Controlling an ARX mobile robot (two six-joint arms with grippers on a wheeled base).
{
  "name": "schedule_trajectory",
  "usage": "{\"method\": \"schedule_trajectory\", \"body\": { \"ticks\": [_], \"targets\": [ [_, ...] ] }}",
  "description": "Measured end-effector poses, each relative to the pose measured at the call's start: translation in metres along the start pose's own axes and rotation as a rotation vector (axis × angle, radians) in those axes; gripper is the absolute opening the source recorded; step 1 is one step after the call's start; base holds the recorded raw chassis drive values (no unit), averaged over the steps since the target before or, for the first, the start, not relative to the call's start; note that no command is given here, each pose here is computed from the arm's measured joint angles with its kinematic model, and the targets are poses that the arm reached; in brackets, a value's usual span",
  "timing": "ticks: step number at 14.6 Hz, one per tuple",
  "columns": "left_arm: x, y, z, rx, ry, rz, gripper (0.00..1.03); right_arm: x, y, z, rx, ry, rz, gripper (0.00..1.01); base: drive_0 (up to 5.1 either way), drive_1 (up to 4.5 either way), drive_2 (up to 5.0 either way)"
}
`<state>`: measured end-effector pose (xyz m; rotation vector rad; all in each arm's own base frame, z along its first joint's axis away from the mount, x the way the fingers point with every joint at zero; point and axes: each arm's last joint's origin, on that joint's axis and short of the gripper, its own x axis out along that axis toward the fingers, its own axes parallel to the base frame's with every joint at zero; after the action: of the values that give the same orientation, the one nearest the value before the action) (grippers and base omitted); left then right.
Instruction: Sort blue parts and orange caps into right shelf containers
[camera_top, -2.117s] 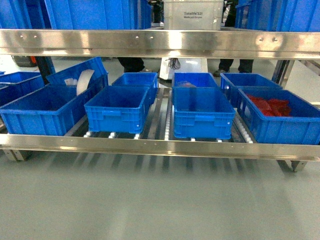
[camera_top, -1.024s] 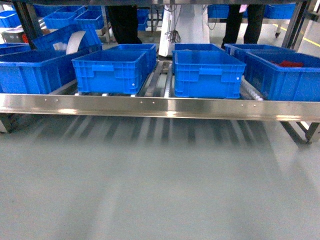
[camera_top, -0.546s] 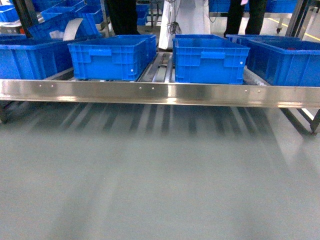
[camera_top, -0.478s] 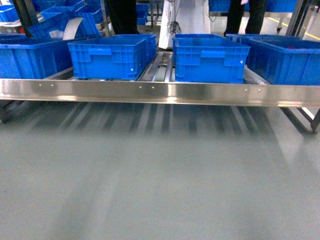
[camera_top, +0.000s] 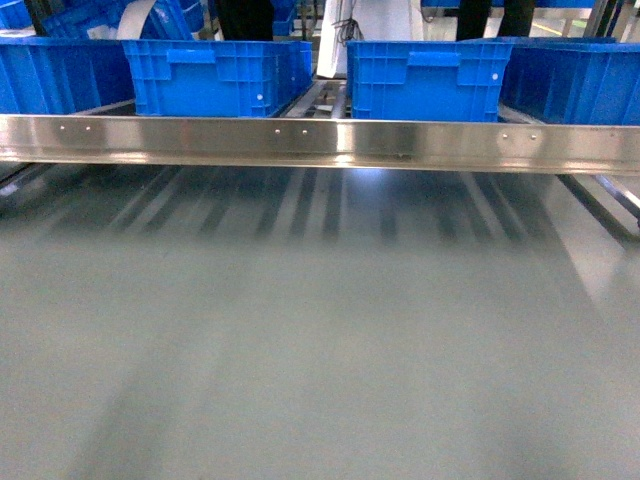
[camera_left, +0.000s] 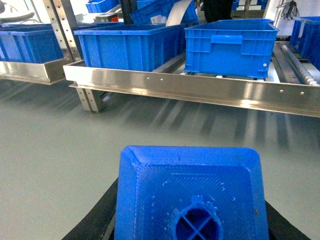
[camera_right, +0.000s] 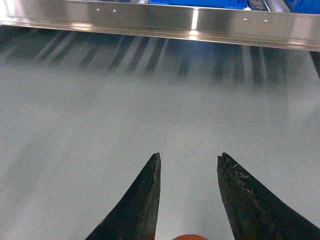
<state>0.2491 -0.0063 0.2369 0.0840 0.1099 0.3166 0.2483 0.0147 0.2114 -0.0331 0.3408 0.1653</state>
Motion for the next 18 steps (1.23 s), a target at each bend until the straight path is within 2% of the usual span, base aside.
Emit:
{"method": "schedule_trajectory", "body": {
  "ticks": [1,11,18],
  "targets": [
    [0.0,0.0,-0.0004,0.002,0.004,-0.001,0.44,0.0,0.0,-0.0004,0.0,0.004,0.001,0.34,0.0,0.0,0.0],
    [-0.0004,-0.0014,-0.0004,0.002,0.003,-0.01,0.44,0.0,-0.0003,-0.0003,0.001,0.002,-0.004,0.34,0.0,4.14,-4.1],
    [0.0001,0.0001,-0.0003,0.001,0.003,0.001,0.44,0.0001,0.0,-0.0002,0.001,0.001,0.001,0.34,0.0,4.14,-4.1]
  ]
}}
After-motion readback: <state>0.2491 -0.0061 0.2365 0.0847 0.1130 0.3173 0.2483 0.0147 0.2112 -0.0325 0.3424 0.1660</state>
